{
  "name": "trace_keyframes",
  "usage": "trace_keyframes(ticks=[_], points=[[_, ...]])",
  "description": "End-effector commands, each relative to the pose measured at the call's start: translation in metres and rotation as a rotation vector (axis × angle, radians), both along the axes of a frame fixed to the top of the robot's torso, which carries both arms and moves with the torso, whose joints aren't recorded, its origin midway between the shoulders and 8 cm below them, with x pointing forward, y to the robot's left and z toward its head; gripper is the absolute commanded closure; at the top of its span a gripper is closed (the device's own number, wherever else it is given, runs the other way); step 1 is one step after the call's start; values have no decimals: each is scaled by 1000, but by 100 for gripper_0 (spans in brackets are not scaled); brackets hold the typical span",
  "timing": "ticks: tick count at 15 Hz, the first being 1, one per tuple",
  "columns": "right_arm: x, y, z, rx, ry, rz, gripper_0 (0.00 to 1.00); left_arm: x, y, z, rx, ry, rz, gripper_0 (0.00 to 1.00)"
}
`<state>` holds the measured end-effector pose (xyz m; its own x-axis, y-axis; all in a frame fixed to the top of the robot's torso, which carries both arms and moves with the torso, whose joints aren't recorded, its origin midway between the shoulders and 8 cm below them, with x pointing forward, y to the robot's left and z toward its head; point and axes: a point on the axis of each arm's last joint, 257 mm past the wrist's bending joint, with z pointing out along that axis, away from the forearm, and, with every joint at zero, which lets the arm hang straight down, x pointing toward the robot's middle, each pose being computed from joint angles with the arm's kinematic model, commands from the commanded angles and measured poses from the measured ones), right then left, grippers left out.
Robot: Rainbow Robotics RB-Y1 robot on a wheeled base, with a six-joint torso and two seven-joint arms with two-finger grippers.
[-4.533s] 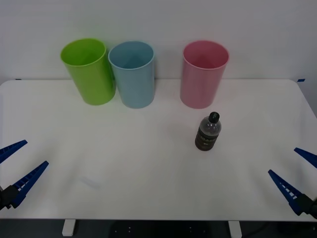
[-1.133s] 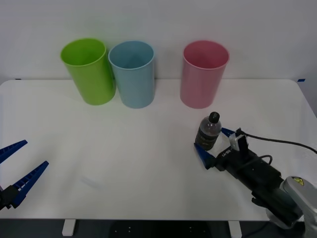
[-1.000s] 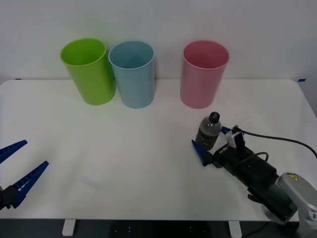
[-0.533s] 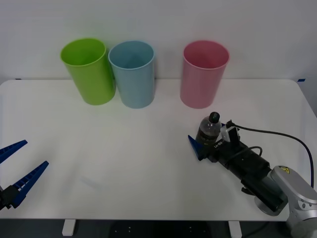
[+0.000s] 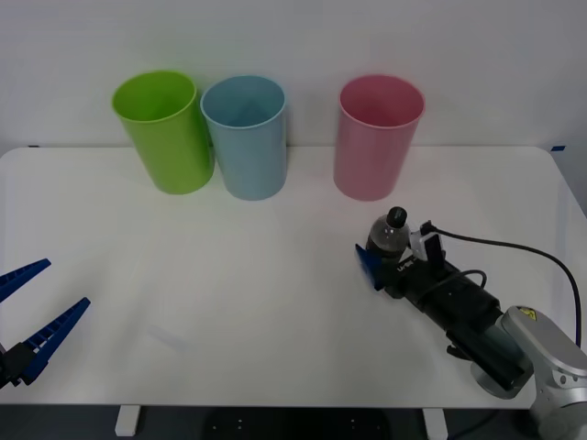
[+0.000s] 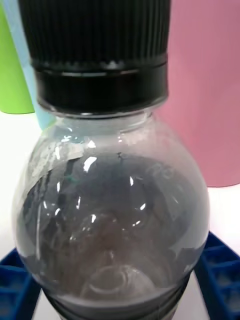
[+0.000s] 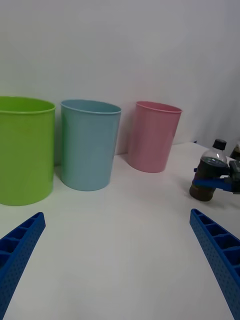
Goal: Grasp the object on the table and drop it into the matching bin: aluminum can to the light blue bin, PET bottle to the pink bin.
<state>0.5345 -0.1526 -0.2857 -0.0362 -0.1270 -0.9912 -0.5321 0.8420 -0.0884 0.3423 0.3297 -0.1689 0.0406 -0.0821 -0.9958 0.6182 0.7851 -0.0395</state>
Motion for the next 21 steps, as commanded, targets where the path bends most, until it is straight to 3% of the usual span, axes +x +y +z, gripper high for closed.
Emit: trace_keyframes(ticks=[1,6,12,21], points=[[0,0,0,4,0,0,100,0,0,0,0,0,0,0],[0,3,10,40,-11,4,100,0,0,0,0,0,0,0],[9,3,52,92,-71,-15,100,0,0,0,0,0,0,0],[4,-6,147,280,-91,20,100,0,0,0,0,0,0,0]])
